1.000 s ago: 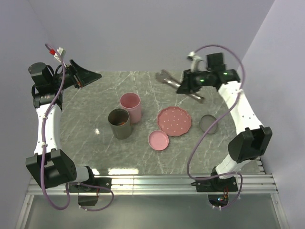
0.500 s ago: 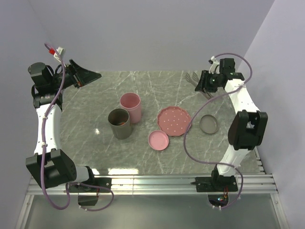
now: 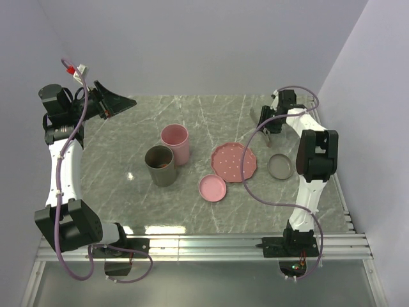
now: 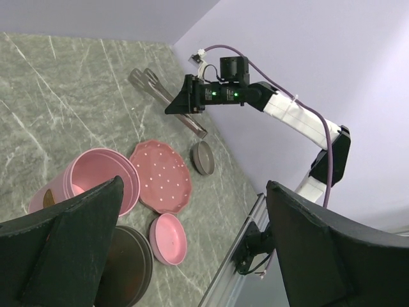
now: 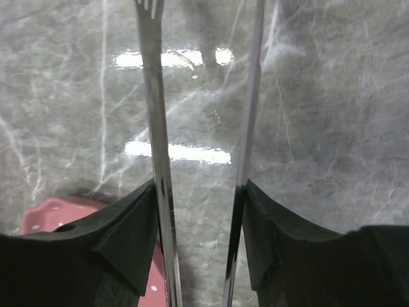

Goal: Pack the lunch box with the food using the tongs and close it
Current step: Put down the clamp

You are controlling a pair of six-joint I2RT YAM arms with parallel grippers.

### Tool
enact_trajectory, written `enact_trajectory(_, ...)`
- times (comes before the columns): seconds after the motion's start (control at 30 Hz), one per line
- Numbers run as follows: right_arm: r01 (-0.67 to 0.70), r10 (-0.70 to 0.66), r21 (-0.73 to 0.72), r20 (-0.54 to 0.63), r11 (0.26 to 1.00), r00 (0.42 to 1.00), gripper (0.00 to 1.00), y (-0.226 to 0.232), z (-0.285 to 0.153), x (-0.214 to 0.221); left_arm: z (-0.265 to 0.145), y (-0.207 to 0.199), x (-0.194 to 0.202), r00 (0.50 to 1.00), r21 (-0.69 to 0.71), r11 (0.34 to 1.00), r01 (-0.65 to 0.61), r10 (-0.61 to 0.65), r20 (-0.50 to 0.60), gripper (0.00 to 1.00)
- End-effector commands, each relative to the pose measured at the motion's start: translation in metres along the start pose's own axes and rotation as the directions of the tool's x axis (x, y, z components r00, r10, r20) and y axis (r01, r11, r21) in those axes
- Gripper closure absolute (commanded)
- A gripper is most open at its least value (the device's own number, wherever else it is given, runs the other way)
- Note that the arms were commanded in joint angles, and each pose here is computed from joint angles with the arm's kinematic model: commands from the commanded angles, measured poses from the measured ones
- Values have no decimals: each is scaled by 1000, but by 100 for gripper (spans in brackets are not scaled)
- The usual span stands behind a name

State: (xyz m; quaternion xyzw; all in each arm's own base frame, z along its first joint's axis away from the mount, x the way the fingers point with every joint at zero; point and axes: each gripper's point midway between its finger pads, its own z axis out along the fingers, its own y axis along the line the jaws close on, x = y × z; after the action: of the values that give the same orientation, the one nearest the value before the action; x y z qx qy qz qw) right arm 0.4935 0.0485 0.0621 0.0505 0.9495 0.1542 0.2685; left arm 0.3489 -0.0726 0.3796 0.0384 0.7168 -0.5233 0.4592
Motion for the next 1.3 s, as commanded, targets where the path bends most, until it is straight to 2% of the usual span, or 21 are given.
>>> enact_trajectory(0.0,21,-22,15,75,1000,997,41,3,-3,-25,-1,-3,-5,999,9,999,-53,53,6,1)
enact_trajectory(0.07,20,-21,18,59,1000,998,34,0,1,-20,-1,-3,-5,999,11,999,-52,51,5,1)
enact_trajectory(0.17,22,-23,21,27,1000,999,31,-2,7,-14,0,-3,-5,999,15,999,-50,50,4,1)
enact_trajectory(0.33,31,-31,17,8,999,999,16,-1,9,-13,-1,-4,-5,998,13,998,-56,56,1,1)
enact_trajectory(0.6,43,-42,27,-8,999,999,7,-2,0,-9,-2,-11,-6,998,18,997,-68,68,0,1)
enact_trajectory(0.7,59,-60,16,19,998,998,5,5,-20,-16,-3,-14,-6,997,17,997,-76,76,-1,1)
enact_trajectory(0.77,108,-107,-8,66,994,992,0,16,-45,-29,-5,-17,-7,995,17,995,-103,103,-4,0)
enact_trajectory(0.83,164,-161,-20,117,986,980,0,27,-80,-39,-6,-16,-2,995,11,996,-93,93,-25,1)
enact_trajectory(0.87,209,-203,-34,130,977,970,0,31,-91,-40,-6,-15,-5,986,0,987,-162,162,-26,0)
enact_trajectory(0.97,292,-283,-35,170,956,944,0,38,-136,-38,-10,-5,-1,975,-67,974,-217,213,-59,1)
enact_trajectory(1.0,303,-295,-24,172,953,940,0,38,-154,-31,-12,5,-3,972,-133,963,-233,227,-57,1)
enact_trajectory(1.1,370,-366,-4,137,929,921,0,32,-178,-4,-20,14,-4,943,-212,919,-332,316,-108,1)
enact_trajectory(1.23,481,-478,-34,68,876,876,0,23,-196,38,-25,21,9,916,-198,899,-391,359,-182,1)
enact_trajectory(1.27,491,-490,-57,26,869,871,0,22,-199,54,-27,23,17,923,-197,909,-369,331,-198,1)
